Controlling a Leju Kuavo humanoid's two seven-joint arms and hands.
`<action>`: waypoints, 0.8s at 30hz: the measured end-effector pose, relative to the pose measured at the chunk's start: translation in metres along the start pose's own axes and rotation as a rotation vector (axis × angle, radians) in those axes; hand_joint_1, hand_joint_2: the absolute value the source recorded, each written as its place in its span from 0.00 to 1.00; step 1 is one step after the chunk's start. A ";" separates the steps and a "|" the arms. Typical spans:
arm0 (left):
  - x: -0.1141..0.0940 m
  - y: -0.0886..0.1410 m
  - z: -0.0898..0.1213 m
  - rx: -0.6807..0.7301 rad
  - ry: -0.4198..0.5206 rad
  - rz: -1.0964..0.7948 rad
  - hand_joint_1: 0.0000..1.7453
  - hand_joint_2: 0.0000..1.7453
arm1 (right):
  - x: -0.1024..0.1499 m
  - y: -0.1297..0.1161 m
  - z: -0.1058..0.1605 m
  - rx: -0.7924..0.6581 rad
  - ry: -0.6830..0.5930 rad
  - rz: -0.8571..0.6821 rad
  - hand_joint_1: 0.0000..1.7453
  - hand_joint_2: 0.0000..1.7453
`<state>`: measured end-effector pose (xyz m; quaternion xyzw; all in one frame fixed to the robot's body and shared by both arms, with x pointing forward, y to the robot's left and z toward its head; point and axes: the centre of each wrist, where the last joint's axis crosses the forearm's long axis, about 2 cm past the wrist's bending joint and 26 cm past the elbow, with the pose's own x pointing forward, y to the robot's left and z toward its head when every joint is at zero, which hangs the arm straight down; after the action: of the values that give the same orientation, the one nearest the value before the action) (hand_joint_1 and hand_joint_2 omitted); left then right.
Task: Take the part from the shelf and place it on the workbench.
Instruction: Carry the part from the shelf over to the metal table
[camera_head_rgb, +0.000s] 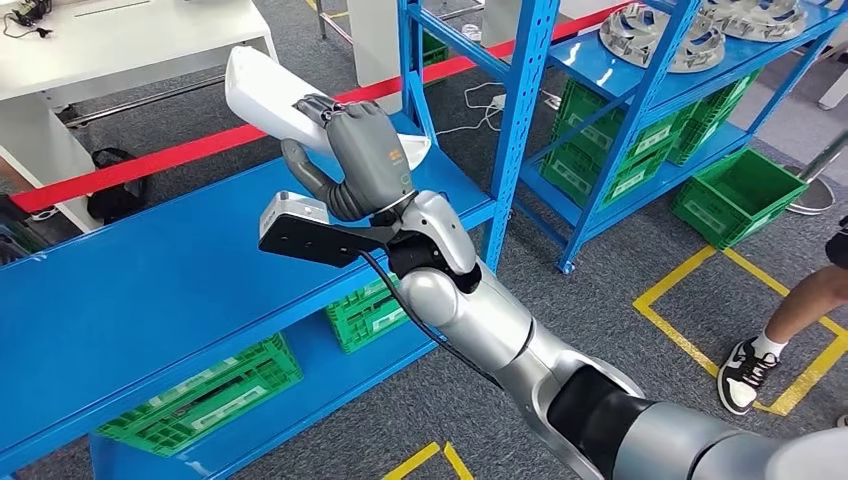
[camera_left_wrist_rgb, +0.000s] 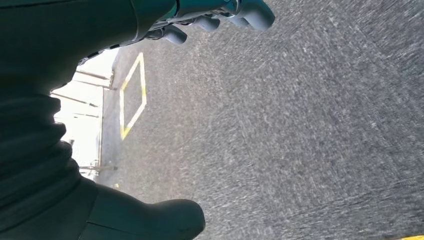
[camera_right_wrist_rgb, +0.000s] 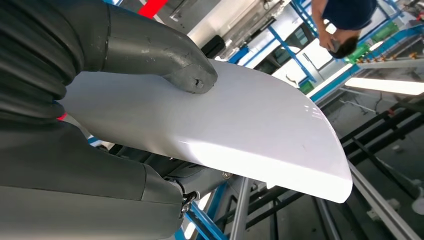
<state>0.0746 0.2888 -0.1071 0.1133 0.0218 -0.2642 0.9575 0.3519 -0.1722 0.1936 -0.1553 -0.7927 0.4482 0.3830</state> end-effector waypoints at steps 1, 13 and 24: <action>0.001 0.001 0.000 0.001 -0.001 0.001 0.00 1.00 | 0.001 0.000 0.000 0.003 -0.003 -0.001 1.00 1.00; -0.005 -0.001 -0.001 -0.007 0.003 0.013 0.00 1.00 | 0.007 0.001 -0.006 0.035 -0.029 -0.021 1.00 1.00; -0.017 -0.003 -0.004 -0.015 0.020 0.063 0.00 1.00 | 0.027 0.003 -0.030 0.043 -0.087 -0.044 1.00 1.00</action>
<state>0.0582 0.2954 -0.1097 0.1092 0.0299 -0.2327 0.9659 0.3564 -0.1373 0.2126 -0.1097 -0.8020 0.4630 0.3611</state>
